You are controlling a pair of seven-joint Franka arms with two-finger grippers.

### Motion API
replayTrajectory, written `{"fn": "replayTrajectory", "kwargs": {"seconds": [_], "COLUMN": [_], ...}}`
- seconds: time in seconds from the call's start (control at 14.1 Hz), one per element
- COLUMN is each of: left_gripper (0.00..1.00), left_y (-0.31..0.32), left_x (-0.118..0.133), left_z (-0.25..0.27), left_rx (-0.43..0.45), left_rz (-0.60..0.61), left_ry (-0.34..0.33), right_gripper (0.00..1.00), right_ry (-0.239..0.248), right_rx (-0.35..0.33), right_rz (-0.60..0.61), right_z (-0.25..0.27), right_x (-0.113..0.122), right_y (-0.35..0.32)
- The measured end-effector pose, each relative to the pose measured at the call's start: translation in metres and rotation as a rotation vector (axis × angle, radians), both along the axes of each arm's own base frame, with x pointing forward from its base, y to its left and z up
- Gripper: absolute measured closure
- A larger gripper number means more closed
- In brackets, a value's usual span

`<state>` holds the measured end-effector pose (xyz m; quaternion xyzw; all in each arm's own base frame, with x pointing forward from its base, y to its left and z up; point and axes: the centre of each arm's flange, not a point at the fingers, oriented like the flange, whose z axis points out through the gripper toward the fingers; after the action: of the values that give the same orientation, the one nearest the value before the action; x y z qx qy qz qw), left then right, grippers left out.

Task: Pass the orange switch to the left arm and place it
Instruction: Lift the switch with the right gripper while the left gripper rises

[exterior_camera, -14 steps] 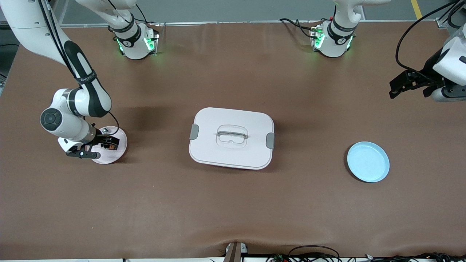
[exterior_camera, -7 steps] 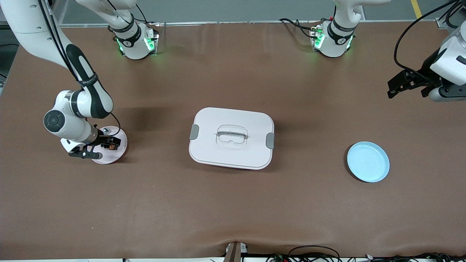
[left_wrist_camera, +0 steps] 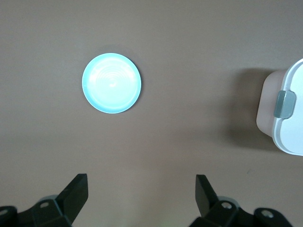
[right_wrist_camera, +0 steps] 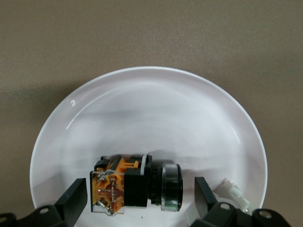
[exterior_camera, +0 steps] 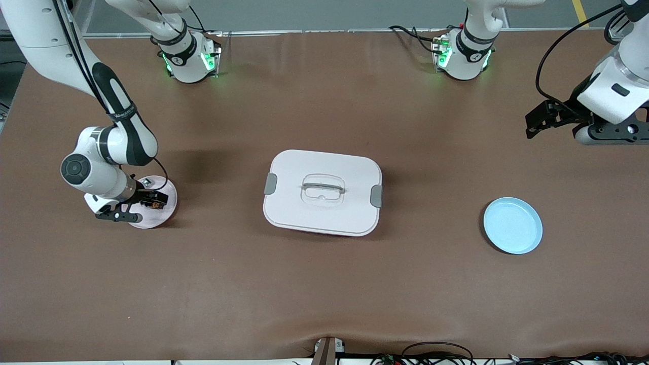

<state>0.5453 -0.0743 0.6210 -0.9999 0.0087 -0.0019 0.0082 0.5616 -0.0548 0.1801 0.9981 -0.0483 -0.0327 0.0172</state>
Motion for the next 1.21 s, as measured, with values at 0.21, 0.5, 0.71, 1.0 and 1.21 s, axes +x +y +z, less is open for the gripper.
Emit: {"fn": "replayTrajectory", "kwargs": {"seconds": [0.21,0.5,0.71,1.0,1.21], "left_gripper": [0.0,0.0,0.0,0.0,0.0], "left_y": [0.0,0.0,0.0,0.002,0.004], "left_x": [0.0,0.002,0.006,0.007,0.007], "left_z": [0.0,0.0,-0.004,-0.004,-0.003], "left_rx": [0.0,-0.001,-0.002,-0.003,-0.003], "left_rz": [0.0,0.0,0.0,0.005,0.008], "left_ry": [0.0,-0.009,-0.014,-0.018,-0.019], "right_gripper": [0.06,0.28,0.28,0.28,0.28], "right_ry": [-0.007,-0.012,-0.012,-0.006,0.024], "right_rx": [-0.001,0.0,0.001,0.002,0.003], "right_rz": [0.0,0.002,0.004,0.006,0.01], "right_z": [0.002,0.004,0.004,0.005,0.016], "right_x": [0.002,0.005,0.005,0.006,0.009], "right_y": [0.0,0.001,0.002,0.003,0.006]}}
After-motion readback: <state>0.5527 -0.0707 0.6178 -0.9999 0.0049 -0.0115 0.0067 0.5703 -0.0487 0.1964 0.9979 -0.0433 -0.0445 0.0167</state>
